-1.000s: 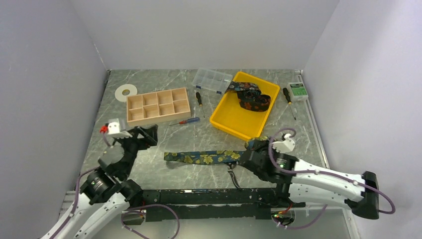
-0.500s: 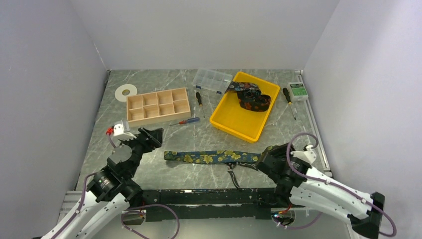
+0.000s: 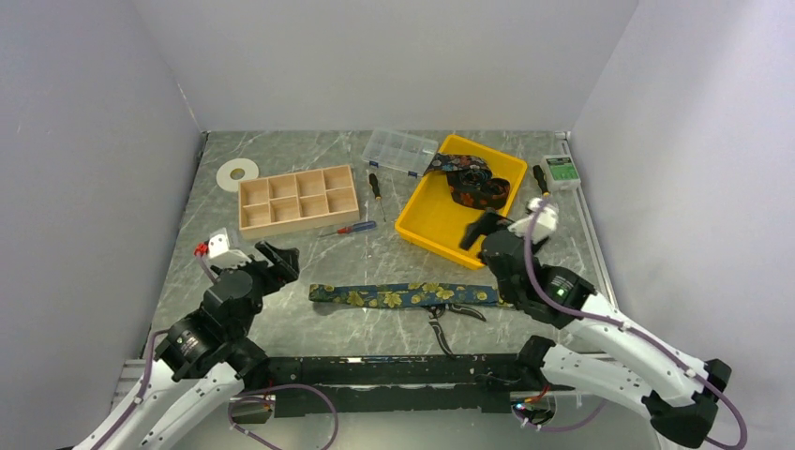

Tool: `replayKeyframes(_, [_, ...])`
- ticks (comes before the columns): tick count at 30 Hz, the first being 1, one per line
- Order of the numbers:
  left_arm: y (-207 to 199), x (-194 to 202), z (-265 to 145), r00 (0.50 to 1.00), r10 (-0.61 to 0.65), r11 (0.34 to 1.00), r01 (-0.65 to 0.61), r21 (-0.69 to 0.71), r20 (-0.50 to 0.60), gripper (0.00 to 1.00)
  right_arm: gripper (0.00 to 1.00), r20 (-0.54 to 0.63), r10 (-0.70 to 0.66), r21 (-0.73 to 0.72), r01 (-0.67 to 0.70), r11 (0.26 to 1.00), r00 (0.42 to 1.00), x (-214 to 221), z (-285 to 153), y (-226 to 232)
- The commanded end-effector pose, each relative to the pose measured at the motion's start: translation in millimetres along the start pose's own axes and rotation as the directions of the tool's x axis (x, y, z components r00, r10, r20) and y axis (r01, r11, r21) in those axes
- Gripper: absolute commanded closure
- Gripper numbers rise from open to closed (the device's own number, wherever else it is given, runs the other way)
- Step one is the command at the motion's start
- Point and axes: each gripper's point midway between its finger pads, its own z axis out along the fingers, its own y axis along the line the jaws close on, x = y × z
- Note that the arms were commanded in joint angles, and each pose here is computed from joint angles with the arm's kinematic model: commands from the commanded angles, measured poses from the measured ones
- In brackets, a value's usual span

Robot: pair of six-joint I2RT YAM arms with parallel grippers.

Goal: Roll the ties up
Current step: Flatten out the tie at the center of the board.

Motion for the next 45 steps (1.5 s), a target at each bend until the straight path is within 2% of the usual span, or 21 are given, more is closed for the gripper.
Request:
replayKeyframes(1, [10, 14, -1, 0.997, -0.012, 0.998, 0.007, -0.066, -0.072, 0.11, 0.08, -0.026, -0.244, -0.521, 0.195, 0.831, 0.969, 30, -10, 113])
replayKeyframes(4, [6, 35, 0, 0.989, -0.022, 0.999, 0.018, -0.031, -0.143, 0.12, 0.19, -0.169, -0.36, -0.631, 0.179, 0.754, 0.918, 96, -10, 136])
replayKeyframes(7, [5, 54, 0, 0.979, -0.048, 0.999, 0.048, -0.003, -0.2, 0.14, 0.22, -0.241, -0.438, -0.664, 0.182, 0.725, 0.866, 152, -8, 138])
replayKeyframes(11, [19, 77, -2, 0.964, -0.066, 0.998, 0.059, -0.036, -0.256, 0.17, 0.22, -0.265, -0.502, -0.712, 0.184, 0.678, 0.823, 196, -14, 145])
replayKeyframes(16, [33, 98, 3, 0.955, -0.097, 0.994, 0.077, -0.082, -0.279, 0.19, 0.24, -0.236, -0.586, -0.759, 0.229, 0.609, 0.775, 229, -24, 168])
replayKeyframes(21, [32, 106, 11, 0.954, -0.103, 0.993, 0.082, -0.085, -0.283, 0.24, 0.29, -0.25, -0.621, -0.744, 0.263, 0.614, 0.743, 249, -18, 169])
replayKeyframes(26, [-2, 104, 13, 0.946, 0.003, 0.996, 0.027, 0.087, -0.324, 0.33, 0.31, -0.285, -0.632, -0.718, 0.276, 0.639, 0.721, 261, -2, 154])
replayKeyframes(28, [-6, 111, 14, 0.929, 0.054, 0.994, -0.015, 0.108, -0.365, 0.36, 0.35, -0.314, -0.634, -0.695, 0.284, 0.661, 0.706, 266, 9, 148])
replayKeyframes(33, [12, 136, 20, 0.889, 0.067, 0.997, -0.071, 0.009, -0.453, 0.36, 0.43, -0.33, -0.641, -0.664, 0.313, 0.68, 0.693, 275, 25, 142])
replayKeyframes(37, [21, 145, 30, 0.9, 0.042, 0.998, -0.062, -0.031, -0.435, 0.36, 0.44, -0.333, -0.646, -0.647, 0.331, 0.686, 0.687, 276, 31, 142])
replayKeyframes(40, [31, 147, 35, 0.912, 0.033, 0.995, -0.069, -0.072, -0.41, 0.37, 0.44, -0.306, -0.634, -0.638, 0.341, 0.69, 0.71, 261, 30, 144])
replayKeyframes(42, [40, 146, 36, 0.917, 0.033, 0.99, -0.085, -0.115, -0.398, 0.38, 0.43, -0.279, -0.641, -0.651, 0.349, 0.674, 0.715, 249, 24, 145])
replayKeyframes(45, [48, 143, 37, 0.927, 0.021, 0.984, -0.086, -0.156, -0.374, 0.4, 0.4, -0.253, -0.684, -0.706, 0.352, 0.614, 0.684, 246, 8, 143])
